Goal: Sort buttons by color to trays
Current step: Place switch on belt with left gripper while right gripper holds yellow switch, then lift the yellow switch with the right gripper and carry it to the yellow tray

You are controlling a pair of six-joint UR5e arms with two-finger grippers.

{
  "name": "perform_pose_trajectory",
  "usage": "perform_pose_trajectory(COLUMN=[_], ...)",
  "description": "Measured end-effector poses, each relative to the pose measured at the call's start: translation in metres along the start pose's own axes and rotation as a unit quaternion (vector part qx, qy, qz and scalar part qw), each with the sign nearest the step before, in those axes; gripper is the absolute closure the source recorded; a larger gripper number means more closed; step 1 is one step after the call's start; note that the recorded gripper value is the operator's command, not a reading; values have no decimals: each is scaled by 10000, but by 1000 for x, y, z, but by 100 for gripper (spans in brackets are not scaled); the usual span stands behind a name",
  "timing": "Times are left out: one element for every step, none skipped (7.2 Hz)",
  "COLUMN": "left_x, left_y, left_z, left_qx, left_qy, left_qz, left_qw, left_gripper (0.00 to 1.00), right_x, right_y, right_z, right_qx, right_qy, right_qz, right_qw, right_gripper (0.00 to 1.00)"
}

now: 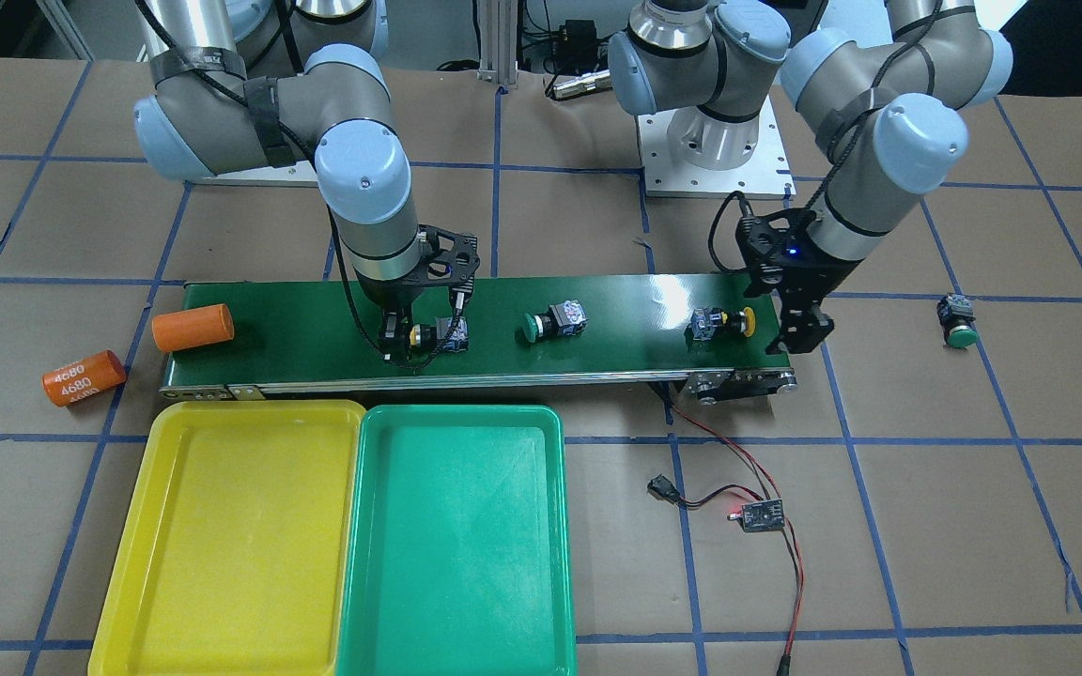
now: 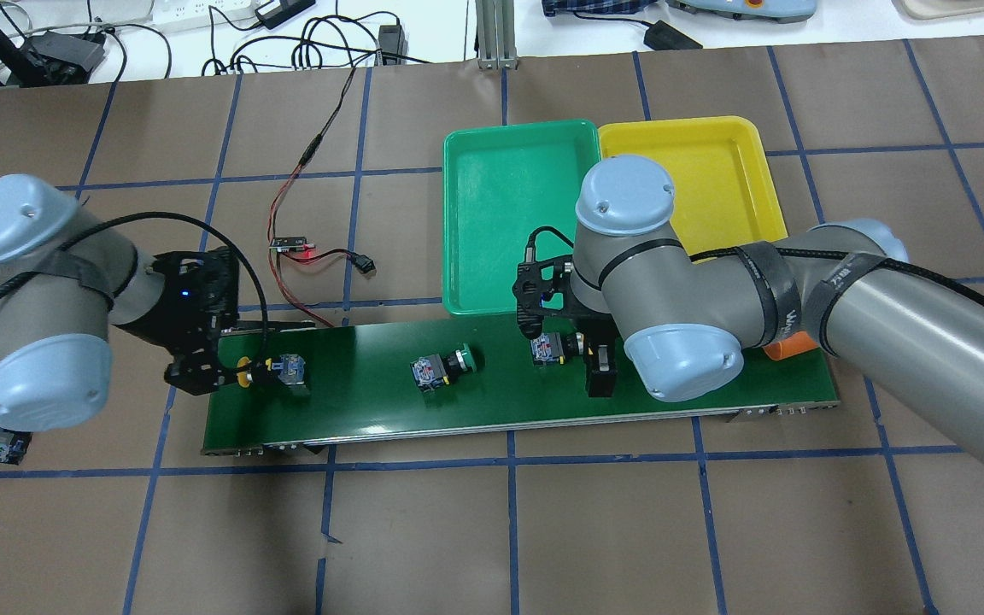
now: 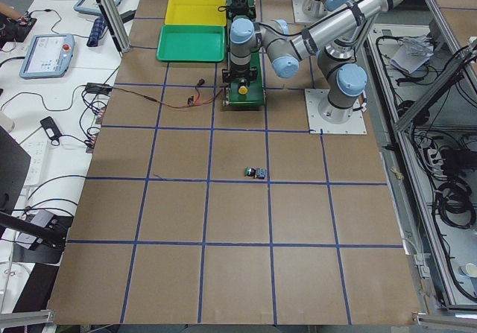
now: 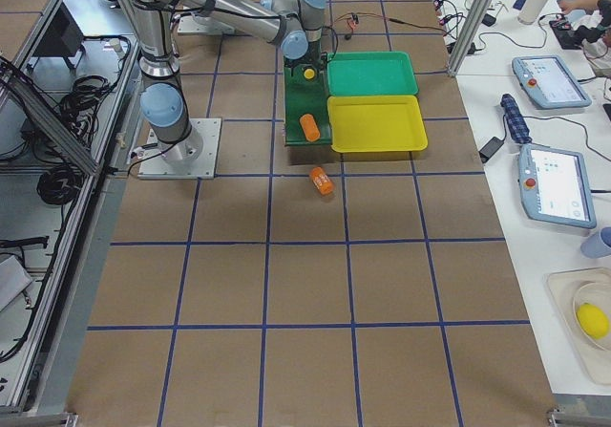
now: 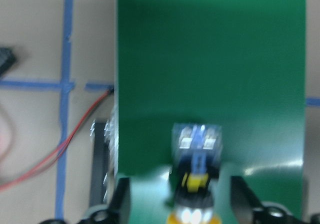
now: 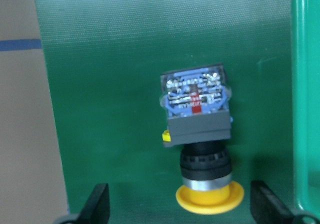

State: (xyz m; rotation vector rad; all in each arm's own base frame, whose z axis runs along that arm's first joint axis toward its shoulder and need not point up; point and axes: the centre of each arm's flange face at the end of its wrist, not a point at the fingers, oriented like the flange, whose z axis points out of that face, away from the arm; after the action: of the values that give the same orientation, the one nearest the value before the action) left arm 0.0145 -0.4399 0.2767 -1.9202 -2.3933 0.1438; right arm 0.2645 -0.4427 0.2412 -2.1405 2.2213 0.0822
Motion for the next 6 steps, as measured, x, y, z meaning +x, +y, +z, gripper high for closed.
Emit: perform_pose_trajectory(left_x=[-10, -14, -15, -15, -15, -13], left_y=[58, 111, 153, 184, 208, 233], left_z=[-7, -10, -13, -14, -13, -8], left_qx=[45, 90, 69, 10, -34, -106], left_qy=[-90, -156, -305, -491, -581, -564], left_qz=[-677, -1260, -1706, -2034, -2381, -2764], left_qw=[9977, 9919, 9848, 9779, 9695, 9593], left_gripper=[0, 0, 0, 0, 0, 0], right_x=[0, 0, 0, -1, -1, -2], right_y=[0, 0, 0, 0, 1, 2], right_z=[0, 0, 0, 1, 2, 5], right_qx=[10, 15, 21, 23, 7, -17], right_qy=[-5, -5, -8, -18, -35, -56], right_qz=[0, -1, -3, -5, -8, -10], right_qw=[10000, 10000, 10000, 10000, 10000, 10000], right_gripper=[1, 1, 7, 7, 10, 21])
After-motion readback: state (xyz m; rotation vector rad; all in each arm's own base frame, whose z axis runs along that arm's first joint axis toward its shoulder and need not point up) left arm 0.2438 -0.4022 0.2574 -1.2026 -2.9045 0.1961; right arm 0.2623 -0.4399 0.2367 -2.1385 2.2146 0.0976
